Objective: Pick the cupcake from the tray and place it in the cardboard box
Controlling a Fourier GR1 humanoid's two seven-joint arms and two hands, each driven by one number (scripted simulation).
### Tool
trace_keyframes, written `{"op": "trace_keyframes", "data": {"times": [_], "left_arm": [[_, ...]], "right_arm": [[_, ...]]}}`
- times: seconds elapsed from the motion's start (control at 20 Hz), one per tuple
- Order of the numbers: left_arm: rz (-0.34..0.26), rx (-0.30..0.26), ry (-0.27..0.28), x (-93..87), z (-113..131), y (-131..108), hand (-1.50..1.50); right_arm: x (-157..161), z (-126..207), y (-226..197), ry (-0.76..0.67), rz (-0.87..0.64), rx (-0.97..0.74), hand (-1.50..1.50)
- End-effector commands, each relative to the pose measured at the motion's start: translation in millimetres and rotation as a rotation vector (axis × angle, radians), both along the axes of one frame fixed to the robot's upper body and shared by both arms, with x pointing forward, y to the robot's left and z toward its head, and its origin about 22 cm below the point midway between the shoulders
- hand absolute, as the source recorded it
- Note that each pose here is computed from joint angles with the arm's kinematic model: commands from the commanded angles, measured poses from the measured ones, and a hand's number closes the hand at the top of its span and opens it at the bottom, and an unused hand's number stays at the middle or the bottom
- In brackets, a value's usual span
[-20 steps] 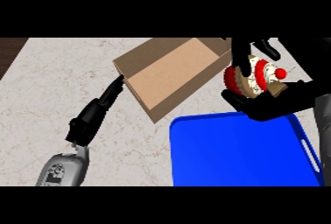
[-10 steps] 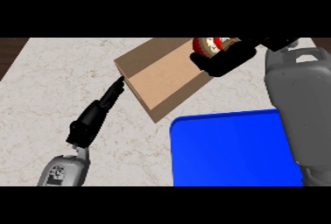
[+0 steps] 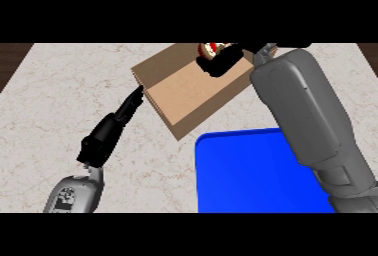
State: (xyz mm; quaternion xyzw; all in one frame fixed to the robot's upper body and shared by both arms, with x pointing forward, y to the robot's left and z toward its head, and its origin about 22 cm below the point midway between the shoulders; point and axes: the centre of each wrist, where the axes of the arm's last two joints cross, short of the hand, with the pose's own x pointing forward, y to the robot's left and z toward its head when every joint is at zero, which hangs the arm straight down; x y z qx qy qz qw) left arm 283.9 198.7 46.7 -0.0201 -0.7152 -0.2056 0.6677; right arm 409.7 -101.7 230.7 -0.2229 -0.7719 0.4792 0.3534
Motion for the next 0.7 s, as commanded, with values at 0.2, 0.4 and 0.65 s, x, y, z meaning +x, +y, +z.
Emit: {"op": "trace_keyframes", "data": {"times": [0.2, 0.4, 0.65], "left_arm": [[-0.018, -0.013, 0.009, 7.7, -1, -15, 0.0], [-0.016, -0.002, 0.012, -1.2, -7, 10, 0.0], [-0.007, -0.006, 0.0, 2.1, -16, -8, 0.0]], "right_arm": [[21, -58, 24, 0.186, -0.059, 0.0, 1.5], [25, -84, 36, 0.335, -0.051, 0.036, -1.5], [45, -83, 1, 0.341, 0.011, 0.146, -1.5]]}}
